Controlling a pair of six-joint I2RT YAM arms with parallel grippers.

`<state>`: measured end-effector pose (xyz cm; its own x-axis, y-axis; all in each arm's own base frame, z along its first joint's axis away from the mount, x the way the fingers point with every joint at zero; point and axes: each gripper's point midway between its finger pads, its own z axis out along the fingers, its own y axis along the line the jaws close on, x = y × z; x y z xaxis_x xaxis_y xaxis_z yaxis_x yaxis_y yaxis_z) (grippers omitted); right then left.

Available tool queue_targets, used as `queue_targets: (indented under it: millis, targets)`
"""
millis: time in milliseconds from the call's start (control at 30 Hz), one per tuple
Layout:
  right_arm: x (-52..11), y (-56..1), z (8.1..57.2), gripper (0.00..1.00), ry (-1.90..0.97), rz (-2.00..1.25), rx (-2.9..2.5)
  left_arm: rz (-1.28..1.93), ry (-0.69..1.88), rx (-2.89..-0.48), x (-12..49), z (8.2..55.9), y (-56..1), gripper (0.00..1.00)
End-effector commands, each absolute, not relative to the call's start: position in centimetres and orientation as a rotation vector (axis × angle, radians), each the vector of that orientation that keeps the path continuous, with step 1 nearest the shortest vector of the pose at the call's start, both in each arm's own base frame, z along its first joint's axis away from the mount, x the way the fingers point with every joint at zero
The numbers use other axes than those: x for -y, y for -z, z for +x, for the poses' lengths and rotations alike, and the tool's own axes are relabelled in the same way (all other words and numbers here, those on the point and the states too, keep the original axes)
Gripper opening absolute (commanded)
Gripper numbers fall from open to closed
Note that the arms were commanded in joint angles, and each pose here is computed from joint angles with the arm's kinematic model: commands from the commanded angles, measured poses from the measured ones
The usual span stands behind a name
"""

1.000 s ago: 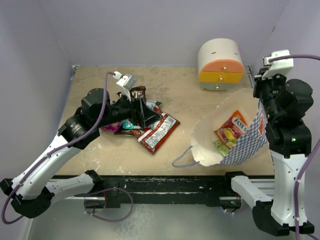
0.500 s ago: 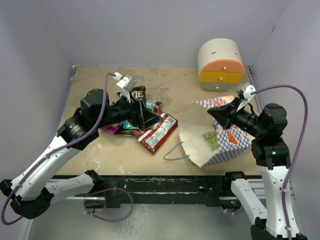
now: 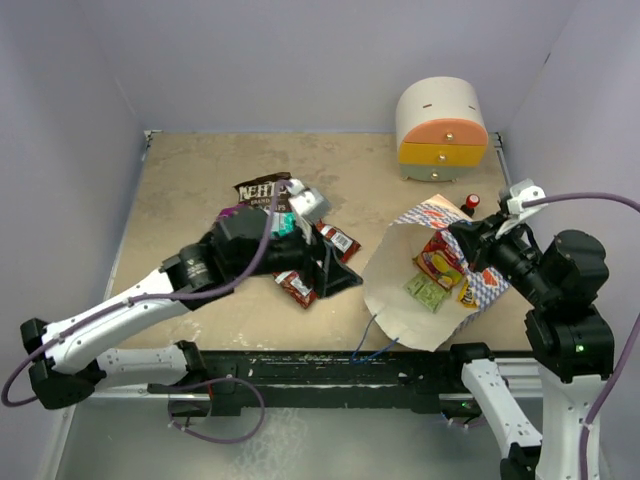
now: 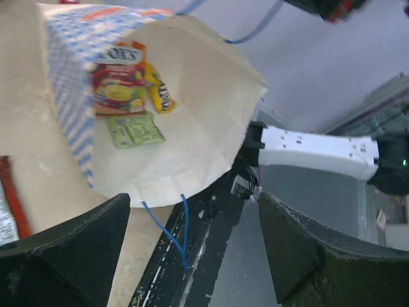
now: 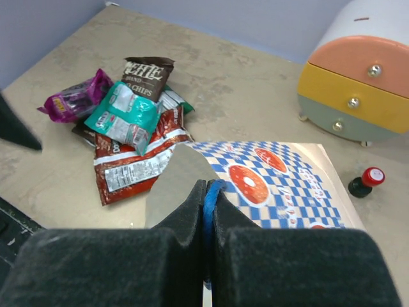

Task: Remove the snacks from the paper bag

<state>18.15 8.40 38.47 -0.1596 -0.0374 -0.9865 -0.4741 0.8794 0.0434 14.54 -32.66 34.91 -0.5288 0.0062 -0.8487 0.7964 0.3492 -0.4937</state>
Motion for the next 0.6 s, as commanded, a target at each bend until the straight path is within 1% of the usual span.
queue_targets:
  millis: [0, 133, 233, 333, 467, 567]
  targets:
    - [-7.9, -38.6, 19.6, 0.0, -0.356, -0.392, -1.707, 0.85, 1.132, -1.637, 36.9, 12.1, -35.2, 0.83]
    - [-9.9, -39.1, 18.2, 0.0, -0.439, -0.55, -1.656, 1.125, 0.956, -1.525, 41.2, 8.4, -31.9, 0.8]
    - [-10.2, -39.1, 17.7, 0.0, -0.453, -0.6, -1.68, 1.322, 0.841, -1.432, 43.7, 7.4, -29.2, 0.76]
    - [-10.4, -39.8, 17.3, 0.0, -0.465, -0.614, -1.669, 1.443, 0.713, -1.303, 45.2, 8.3, -27.0, 0.7]
    - [-10.5, -40.8, 17.0, 0.0, -0.464, -0.616, -1.642, 1.551, 0.535, -1.102, 47.2, 10.1, -24.8, 0.65]
    - [-10.7, -40.9, 16.8, 0.0, -0.481, -0.608, -1.646, 1.642, 0.462, -1.051, 48.9, 11.3, -22.4, 0.61]
